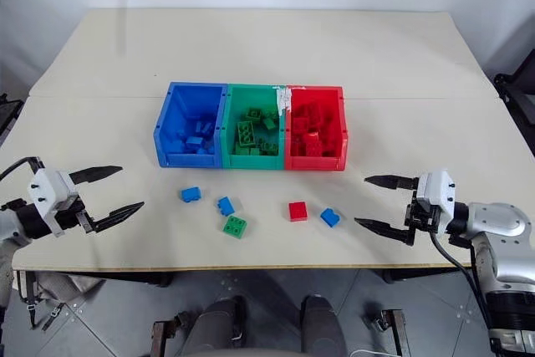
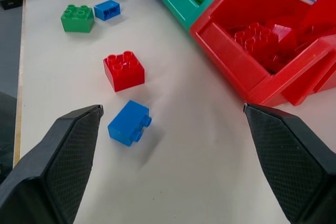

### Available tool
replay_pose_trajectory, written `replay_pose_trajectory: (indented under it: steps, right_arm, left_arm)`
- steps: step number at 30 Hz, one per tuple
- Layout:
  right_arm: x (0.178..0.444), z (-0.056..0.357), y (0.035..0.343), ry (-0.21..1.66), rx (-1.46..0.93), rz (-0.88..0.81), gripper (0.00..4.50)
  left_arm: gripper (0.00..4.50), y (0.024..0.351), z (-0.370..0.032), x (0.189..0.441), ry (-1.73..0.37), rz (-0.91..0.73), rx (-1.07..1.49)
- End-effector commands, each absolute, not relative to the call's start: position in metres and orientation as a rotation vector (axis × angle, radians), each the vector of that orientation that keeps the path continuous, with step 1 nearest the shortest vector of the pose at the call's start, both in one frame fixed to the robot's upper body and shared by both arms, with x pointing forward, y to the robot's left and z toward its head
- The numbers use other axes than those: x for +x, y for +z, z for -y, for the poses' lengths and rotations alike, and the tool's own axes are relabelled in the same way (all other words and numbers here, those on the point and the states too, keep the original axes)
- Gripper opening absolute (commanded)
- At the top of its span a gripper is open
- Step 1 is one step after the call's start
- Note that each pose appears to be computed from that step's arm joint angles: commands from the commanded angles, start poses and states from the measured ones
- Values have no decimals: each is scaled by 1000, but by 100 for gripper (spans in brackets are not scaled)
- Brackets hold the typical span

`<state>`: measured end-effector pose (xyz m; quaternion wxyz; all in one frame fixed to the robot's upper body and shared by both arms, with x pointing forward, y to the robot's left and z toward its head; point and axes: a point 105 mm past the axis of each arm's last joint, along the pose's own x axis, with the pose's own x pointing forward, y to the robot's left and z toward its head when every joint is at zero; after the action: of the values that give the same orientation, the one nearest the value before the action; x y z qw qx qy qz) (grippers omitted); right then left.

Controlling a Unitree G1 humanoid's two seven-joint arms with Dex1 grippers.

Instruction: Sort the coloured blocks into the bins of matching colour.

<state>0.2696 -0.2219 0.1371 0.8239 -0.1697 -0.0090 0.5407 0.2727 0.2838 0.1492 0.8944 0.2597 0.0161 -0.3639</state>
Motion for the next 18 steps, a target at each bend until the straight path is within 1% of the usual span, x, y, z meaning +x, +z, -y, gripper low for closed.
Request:
replay_pose_trajectory:
  steps: [1,5,8,10,11,14,15,18]
  right_arm:
    - [268,220,146,1150,-390,64,450]
    - [260,230,146,1105,-390,53,450]
    - [249,256,146,995,-391,20,450]
    - [242,267,145,954,-393,-2,450]
    - [238,274,143,934,-395,-18,450]
    - [224,298,136,842,-399,-73,450]
    - [221,305,133,811,-393,-87,450]
    - [217,312,125,767,-381,-106,450]
  left_arm:
    - [447,153,-277,274,-772,-2,527]
    - [447,147,-254,270,-860,-5,465]
    - [447,148,-214,269,-1009,39,431]
    - [447,150,-197,271,-1050,69,432]
    - [447,149,-187,269,-1096,79,451]
    - [447,131,-157,256,-1287,17,560]
    - [447,129,-150,251,-1332,20,572]
    - [447,140,-134,250,-1369,79,498]
